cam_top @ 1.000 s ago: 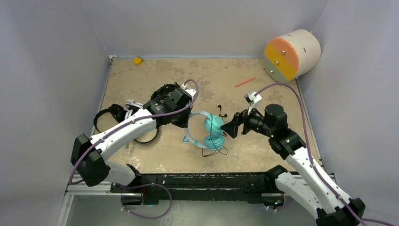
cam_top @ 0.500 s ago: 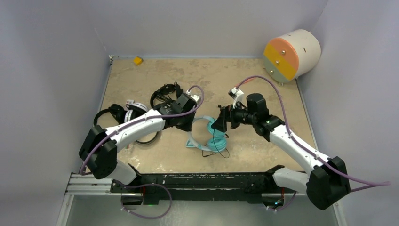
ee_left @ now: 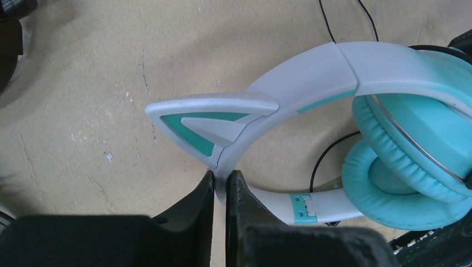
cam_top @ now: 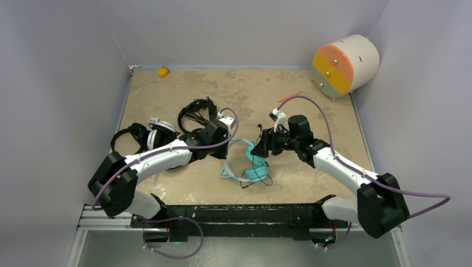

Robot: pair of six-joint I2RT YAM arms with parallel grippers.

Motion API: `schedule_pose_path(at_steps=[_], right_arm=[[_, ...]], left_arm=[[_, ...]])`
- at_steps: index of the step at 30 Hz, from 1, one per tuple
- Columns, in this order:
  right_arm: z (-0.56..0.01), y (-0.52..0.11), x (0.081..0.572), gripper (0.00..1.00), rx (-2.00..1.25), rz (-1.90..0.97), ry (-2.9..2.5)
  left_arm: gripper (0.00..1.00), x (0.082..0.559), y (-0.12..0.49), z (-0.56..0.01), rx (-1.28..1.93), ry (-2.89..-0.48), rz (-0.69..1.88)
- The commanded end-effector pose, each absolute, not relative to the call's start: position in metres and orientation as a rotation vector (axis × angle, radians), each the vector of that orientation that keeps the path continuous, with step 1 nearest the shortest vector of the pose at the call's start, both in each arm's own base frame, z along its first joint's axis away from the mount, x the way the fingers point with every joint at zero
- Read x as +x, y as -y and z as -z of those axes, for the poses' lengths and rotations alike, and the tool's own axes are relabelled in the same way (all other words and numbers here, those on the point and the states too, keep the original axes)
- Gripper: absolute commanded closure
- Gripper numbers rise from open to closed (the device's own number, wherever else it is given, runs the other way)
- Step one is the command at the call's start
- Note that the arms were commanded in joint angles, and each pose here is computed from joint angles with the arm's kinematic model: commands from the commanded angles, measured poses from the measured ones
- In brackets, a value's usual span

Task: Wrap the headphones
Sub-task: Place the headphones at the center of the board.

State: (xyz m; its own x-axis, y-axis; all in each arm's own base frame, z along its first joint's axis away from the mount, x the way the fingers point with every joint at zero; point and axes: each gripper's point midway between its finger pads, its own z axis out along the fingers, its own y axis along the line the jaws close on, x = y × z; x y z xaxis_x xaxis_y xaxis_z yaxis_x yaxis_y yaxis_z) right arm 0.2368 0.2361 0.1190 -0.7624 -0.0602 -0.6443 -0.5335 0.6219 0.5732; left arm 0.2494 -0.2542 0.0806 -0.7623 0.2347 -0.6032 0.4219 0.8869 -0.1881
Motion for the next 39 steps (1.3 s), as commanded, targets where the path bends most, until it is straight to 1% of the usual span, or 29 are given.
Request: schedule_pose_path(at_steps=[1,3,5,6,8,12,16,22,26,29,30,37,39], right_arm=[[-0.13,-0.242,0.236,0.41,-0.465,-1.1,-2.21],[-0.132,-0.24,0.237,0.47,-0.457,-1.085,-2.202],[-0.133,-0.238,0.238,0.52,-0.452,-1.073,-2.194],[-0.134,-0.238,0.238,0.53,-0.451,-1.067,-2.191],[-0.135,-0.237,0.238,0.55,-0.454,-1.063,-2.19],[-0.135,-0.237,0.238,0.56,-0.454,-1.061,-2.188],[-0.136,-0.238,0.238,0.56,-0.456,-1.065,-2.18],[-0.137,-0.239,0.239,0.57,-0.458,-1.072,-2.171],[-0.138,-0.239,0.239,0.57,-0.462,-1.071,-2.172],[-0.137,-0.236,0.24,0.48,-0.463,-1.047,-2.179],[-0.137,-0.235,0.24,0.47,-0.463,-1.037,-2.18],[-0.139,-0.232,0.239,0.43,-0.459,-1.02,-2.172],[-0.14,-0.231,0.24,0.43,-0.456,-1.015,-2.168]], left_arm=[[1.0,0.258,0.275,-0.116,0.442,-2.274,0.556],[0.99,0.257,0.271,-0.116,0.414,-2.26,0.556],[0.9,0.256,0.267,-0.113,0.388,-2.26,0.55],[0.82,0.256,0.266,-0.113,0.377,-2.258,0.553],[0.7,0.254,0.264,-0.112,0.358,-2.261,0.558],[0.52,0.249,0.263,-0.11,0.331,-2.266,0.585],[0.44,0.246,0.259,-0.102,0.291,-2.277,0.591],[0.43,0.245,0.254,-0.085,0.227,-2.272,0.594],[0.44,0.245,0.261,-0.075,0.241,-2.291,0.612],[0.44,0.249,0.264,-0.073,0.206,-2.326,0.598],[0.44,0.246,0.26,-0.066,0.186,-2.372,0.565],[0.48,0.242,0.251,-0.041,0.088,-2.53,0.419],[0.54,0.239,0.25,-0.032,0.081,-2.574,0.38]])
